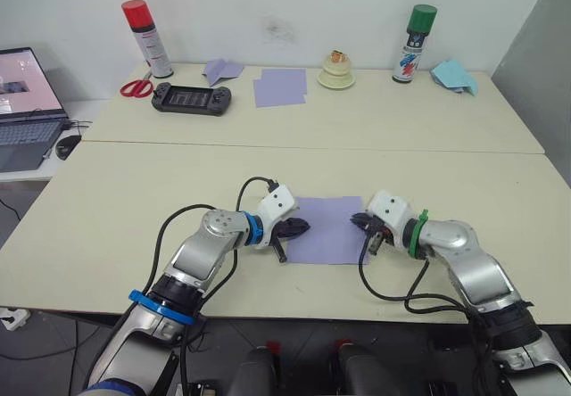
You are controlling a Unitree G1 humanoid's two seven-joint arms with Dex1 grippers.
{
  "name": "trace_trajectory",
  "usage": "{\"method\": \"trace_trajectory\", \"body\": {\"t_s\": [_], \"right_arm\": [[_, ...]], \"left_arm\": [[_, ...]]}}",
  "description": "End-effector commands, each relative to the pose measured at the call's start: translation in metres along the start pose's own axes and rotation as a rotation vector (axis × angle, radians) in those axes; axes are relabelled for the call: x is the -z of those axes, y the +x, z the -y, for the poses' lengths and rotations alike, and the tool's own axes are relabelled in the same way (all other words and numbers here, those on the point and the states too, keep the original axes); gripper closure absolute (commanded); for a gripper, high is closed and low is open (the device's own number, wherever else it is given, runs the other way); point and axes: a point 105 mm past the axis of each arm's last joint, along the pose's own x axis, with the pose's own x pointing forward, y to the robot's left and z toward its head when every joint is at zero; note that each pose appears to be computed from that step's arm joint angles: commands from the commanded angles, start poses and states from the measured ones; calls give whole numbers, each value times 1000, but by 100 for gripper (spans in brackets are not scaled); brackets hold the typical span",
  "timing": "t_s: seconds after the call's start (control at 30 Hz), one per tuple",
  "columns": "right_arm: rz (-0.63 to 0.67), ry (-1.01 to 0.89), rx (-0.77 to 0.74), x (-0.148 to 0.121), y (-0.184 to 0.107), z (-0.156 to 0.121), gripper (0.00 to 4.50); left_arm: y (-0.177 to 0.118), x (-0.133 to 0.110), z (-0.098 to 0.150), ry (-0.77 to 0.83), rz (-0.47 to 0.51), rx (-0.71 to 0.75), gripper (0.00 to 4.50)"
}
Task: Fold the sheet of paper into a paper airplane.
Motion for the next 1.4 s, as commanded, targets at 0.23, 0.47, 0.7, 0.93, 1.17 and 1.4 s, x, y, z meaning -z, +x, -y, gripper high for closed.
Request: {"method": "trace_trajectory", "body": {"t_s": [0.23, 0.47, 0.7, 0.93, 1.17, 1.4], "right_arm": [[46, 287, 88, -17, -4, 13, 105], [16, 275, 162, -8, 6, 25, 105], [29, 258, 161, -6, 14, 25, 105], [55, 365, 153, -8, 19, 22, 105], [67, 495, 179, -12, 24, 30, 105], [49, 480, 177, -10, 26, 33, 193]], "left_arm": [[5, 7, 3, -9, -22, 3, 450], [5, 7, 4, 4, -24, 5, 450], [4, 8, 4, 15, -31, 1, 450], [3, 10, 2, 26, -42, -7, 450], [4, 9, 2, 38, -41, -4, 450], [5, 11, 4, 65, -51, 10, 450]]}}
